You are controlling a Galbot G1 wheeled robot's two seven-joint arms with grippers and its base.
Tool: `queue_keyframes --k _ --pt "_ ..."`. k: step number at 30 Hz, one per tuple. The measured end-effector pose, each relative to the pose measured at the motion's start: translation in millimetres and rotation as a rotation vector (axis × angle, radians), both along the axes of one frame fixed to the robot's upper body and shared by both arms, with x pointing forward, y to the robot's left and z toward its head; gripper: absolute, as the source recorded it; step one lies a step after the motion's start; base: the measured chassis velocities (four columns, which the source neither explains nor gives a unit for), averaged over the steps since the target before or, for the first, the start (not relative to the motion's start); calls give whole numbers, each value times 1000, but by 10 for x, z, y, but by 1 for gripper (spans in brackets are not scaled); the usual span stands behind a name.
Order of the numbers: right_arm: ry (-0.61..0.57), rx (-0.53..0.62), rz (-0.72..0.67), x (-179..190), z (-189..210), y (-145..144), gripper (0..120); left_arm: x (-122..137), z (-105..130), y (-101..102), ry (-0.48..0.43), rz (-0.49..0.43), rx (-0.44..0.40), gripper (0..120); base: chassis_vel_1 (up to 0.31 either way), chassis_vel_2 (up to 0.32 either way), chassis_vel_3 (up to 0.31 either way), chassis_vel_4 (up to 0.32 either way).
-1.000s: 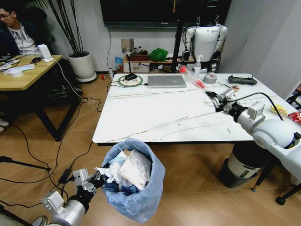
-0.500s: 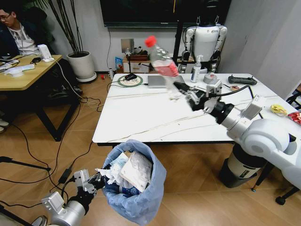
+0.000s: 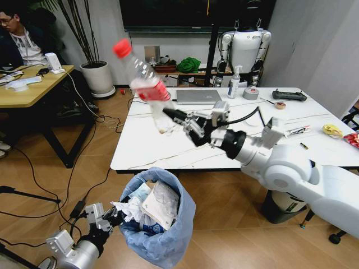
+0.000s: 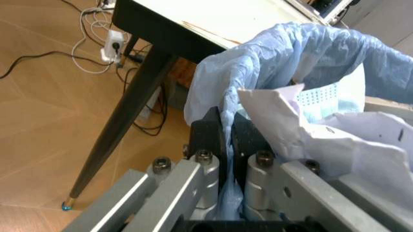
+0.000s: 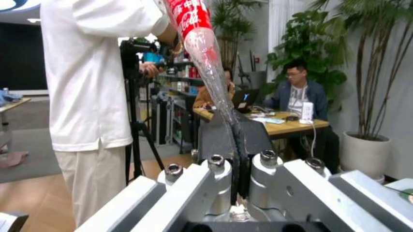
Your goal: Pick up the trash bin and place the trash from the table into it.
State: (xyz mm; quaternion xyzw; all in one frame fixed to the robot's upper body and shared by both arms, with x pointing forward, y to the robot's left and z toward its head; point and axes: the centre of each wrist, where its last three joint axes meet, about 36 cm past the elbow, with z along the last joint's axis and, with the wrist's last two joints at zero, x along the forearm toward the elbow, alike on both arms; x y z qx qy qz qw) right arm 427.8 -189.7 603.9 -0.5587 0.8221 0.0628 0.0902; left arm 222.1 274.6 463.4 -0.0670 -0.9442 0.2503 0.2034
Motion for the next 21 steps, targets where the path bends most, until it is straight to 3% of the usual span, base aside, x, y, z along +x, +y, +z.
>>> queue_keyframes --k 21 --pt "44 -62 129 95 -418 454 0 49 25 20 -12 3 -11 0 0 0 0 0"
